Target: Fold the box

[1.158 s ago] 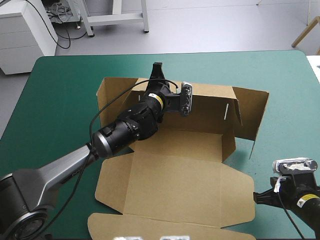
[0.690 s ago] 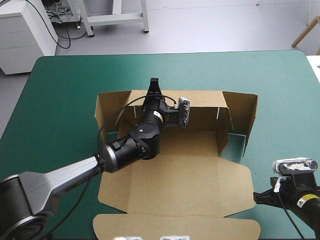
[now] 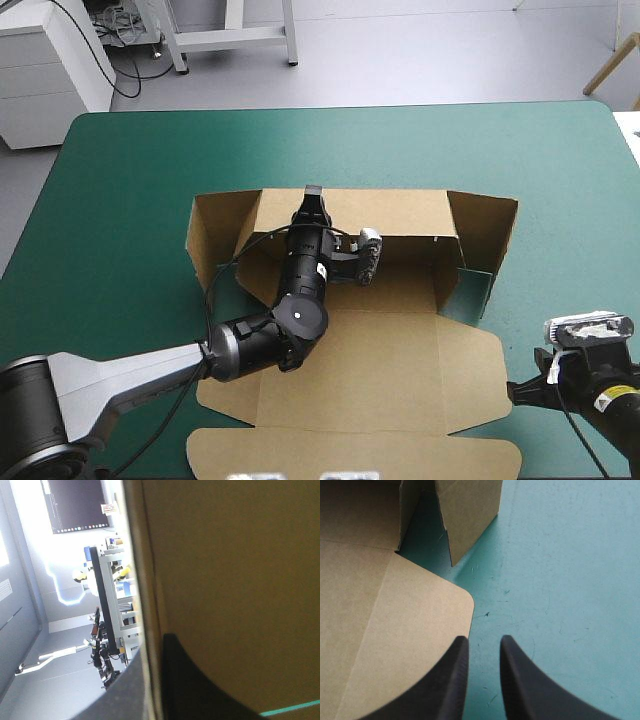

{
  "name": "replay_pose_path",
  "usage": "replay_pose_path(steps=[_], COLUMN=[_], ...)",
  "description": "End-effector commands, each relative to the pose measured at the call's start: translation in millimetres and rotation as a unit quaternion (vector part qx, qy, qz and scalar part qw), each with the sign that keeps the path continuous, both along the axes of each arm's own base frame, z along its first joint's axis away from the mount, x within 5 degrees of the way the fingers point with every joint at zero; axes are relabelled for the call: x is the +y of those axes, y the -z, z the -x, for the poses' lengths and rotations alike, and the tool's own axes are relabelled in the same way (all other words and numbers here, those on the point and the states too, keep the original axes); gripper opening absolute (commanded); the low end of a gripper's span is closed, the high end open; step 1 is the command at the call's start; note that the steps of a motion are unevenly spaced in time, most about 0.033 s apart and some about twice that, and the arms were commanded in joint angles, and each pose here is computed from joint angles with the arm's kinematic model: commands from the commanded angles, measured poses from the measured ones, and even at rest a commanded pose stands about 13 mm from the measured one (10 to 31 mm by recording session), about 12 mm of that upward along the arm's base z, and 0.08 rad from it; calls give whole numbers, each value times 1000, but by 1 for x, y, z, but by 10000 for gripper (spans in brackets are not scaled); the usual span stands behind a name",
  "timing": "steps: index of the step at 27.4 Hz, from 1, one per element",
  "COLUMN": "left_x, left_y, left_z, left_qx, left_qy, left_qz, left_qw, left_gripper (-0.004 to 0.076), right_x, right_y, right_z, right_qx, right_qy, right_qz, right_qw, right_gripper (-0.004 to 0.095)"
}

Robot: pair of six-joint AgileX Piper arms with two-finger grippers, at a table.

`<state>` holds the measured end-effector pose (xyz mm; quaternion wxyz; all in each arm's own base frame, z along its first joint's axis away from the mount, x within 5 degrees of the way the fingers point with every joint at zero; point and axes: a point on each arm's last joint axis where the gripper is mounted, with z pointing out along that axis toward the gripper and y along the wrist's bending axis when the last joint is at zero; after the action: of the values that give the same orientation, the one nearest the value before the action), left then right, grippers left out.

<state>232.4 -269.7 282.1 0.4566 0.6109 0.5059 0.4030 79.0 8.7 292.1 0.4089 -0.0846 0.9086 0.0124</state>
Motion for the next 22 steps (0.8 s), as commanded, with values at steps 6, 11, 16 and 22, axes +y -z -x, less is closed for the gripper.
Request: replay_pose_path(steps=[6, 11, 16, 22], left_x=[-2, -3, -3, -4], left_y=[-16, -16, -16, -18], left_z=[6, 6, 6, 6], left_qx=[-12, -4, -1, -5], left_qy=[14, 6, 0, 1], left_qz=[61, 100, 136, 161], left_qw=[998, 995, 991, 987], left_gripper=[-10, -10, -10, -10], right_x=[3, 8, 8, 7], right_y=[-14, -16, -29, -76], right_z=[-7, -8, -13, -44], right_qx=[-53, -64, -77, -99], right_qy=[2, -1, -2, -13], right_qz=[-33, -74, -73, -41], right_qw=[998, 995, 994, 994], right_gripper=[659, 631, 630, 630])
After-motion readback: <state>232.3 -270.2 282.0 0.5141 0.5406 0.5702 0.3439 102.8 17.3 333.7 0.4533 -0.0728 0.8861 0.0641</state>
